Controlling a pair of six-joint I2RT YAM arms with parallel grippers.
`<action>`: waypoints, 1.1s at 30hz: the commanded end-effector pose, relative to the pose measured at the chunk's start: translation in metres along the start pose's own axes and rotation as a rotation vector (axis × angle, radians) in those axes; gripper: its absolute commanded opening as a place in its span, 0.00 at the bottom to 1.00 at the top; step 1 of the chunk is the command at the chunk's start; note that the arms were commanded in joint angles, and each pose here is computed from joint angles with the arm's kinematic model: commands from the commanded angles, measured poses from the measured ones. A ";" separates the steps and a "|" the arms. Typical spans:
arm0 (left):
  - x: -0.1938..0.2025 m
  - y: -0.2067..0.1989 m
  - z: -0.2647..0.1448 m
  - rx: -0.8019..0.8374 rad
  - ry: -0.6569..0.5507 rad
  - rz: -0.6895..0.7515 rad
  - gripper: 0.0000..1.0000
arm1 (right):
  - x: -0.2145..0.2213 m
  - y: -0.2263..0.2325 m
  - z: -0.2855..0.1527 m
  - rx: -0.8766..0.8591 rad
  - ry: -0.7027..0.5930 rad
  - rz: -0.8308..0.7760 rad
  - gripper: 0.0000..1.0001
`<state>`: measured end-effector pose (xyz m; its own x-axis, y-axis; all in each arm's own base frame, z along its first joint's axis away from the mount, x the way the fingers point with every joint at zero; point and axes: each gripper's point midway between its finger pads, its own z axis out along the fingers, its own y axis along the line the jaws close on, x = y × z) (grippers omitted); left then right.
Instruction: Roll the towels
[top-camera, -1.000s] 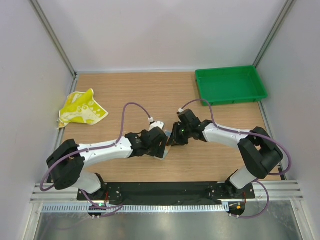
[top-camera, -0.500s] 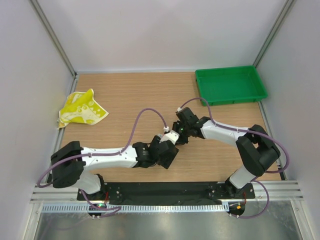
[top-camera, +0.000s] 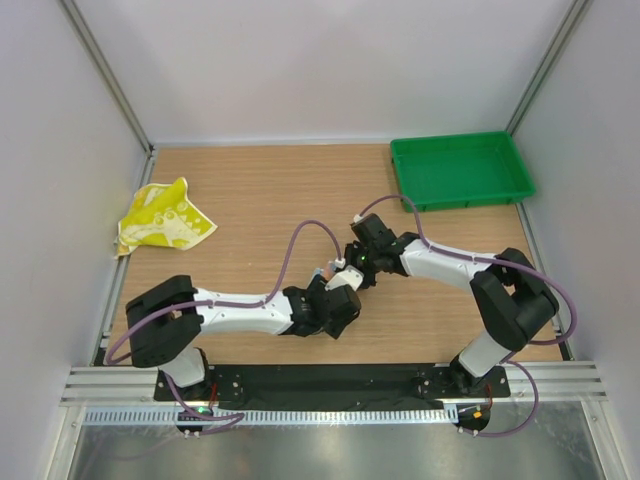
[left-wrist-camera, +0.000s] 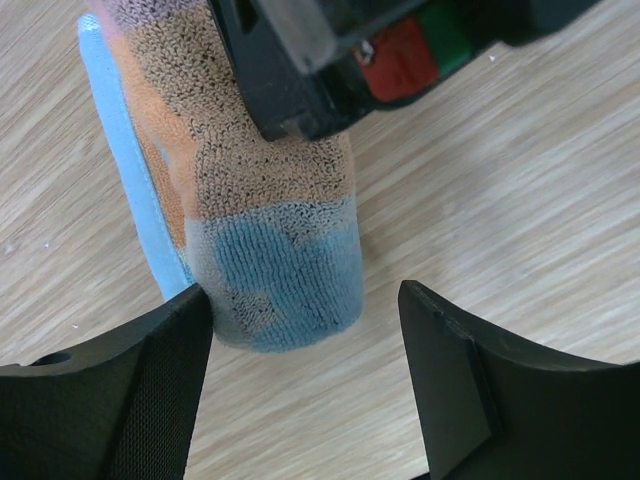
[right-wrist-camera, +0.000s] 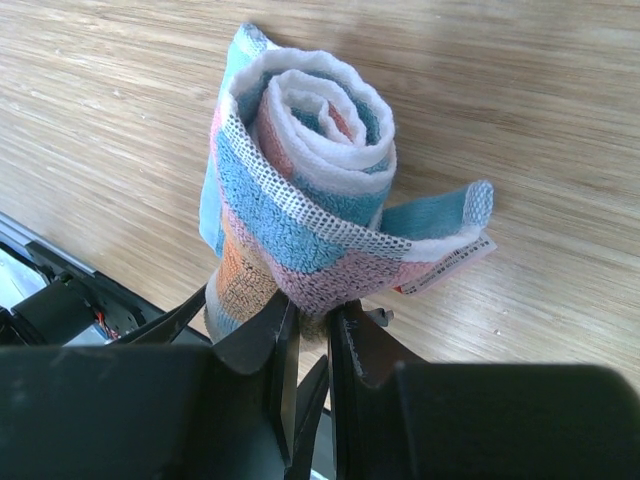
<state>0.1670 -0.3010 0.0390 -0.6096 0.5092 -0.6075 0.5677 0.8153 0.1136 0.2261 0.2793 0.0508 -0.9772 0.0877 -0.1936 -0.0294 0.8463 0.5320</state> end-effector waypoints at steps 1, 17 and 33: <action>-0.016 -0.004 0.006 -0.009 -0.067 -0.022 0.73 | 0.001 0.005 -0.001 0.003 0.021 -0.029 0.13; 0.010 0.007 0.024 0.090 -0.005 -0.143 0.00 | 0.002 0.006 -0.002 0.008 0.057 -0.062 0.54; 0.019 0.002 0.013 0.475 0.028 -0.665 0.00 | -0.047 0.057 -0.037 -0.331 -0.174 -0.020 0.82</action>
<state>0.1876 -0.3006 0.0302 -0.8278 0.0312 -0.5602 0.3603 0.7949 -0.4882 0.2583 0.2884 0.0935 -0.9460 0.1466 -0.2890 -0.0877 0.7429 0.6637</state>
